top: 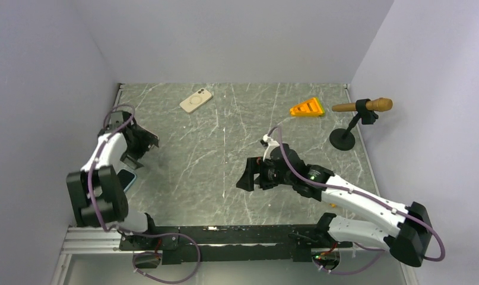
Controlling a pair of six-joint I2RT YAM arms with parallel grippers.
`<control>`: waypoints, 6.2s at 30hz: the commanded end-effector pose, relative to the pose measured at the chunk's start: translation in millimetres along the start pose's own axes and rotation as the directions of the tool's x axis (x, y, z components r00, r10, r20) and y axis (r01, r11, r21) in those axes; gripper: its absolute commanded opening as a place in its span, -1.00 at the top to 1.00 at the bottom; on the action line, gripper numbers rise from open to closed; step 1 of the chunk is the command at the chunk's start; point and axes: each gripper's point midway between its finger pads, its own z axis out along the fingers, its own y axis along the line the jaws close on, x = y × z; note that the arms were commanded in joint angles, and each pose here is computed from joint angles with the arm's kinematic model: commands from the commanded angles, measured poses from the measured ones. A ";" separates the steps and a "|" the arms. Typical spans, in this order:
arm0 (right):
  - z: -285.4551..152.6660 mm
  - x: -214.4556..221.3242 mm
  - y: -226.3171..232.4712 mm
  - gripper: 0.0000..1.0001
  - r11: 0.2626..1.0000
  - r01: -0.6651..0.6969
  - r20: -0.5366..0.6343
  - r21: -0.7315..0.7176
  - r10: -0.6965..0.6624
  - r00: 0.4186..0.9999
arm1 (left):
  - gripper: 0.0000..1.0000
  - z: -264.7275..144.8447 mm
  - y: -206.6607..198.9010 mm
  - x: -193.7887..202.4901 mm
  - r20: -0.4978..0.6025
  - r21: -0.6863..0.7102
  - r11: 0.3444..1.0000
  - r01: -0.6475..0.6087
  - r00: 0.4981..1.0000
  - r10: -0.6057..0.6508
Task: Take the phone out of the phone case
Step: Pick up the phone at the center of the board, then adjust the phone.
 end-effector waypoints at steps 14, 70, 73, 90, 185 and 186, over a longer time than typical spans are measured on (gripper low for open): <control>-43.8 -34.2 13.4 -0.85 0.998 0.044 0.219 -0.041 -0.034 0.975 | -0.99 86.3 -36.5 -89.2 -0.065 -0.120 0.993 0.001 0.998 -0.009; -17.7 -25.3 -7.1 -0.87 0.986 -0.164 0.219 -0.005 0.161 0.962 | 1.00 -100.4 -69.5 169.8 0.265 0.657 0.543 -0.523 0.835 0.482; -17.9 -31.6 -3.2 -0.86 0.979 -0.203 0.240 -0.024 0.203 0.949 | 1.00 -113.3 -66.5 184.0 0.323 0.665 0.477 -0.575 0.797 0.510; 40.7 -64.5 75.1 -0.42 0.984 -0.172 0.129 -0.056 0.178 0.976 | 1.00 -148.2 -81.6 246.7 0.378 0.635 0.301 -0.712 0.626 0.682; -58.8 4.8 127.6 1.00 0.728 0.189 -0.025 -0.659 -0.272 0.962 | 0.22 -274.2 -91.1 304.0 0.362 0.931 -0.311 -0.190 0.586 0.725; -57.2 6.0 131.2 1.00 0.723 0.196 -0.027 -0.663 -0.284 0.959 | 0.30 -276.8 -89.9 305.8 0.361 0.931 -0.322 -0.174 0.578 0.732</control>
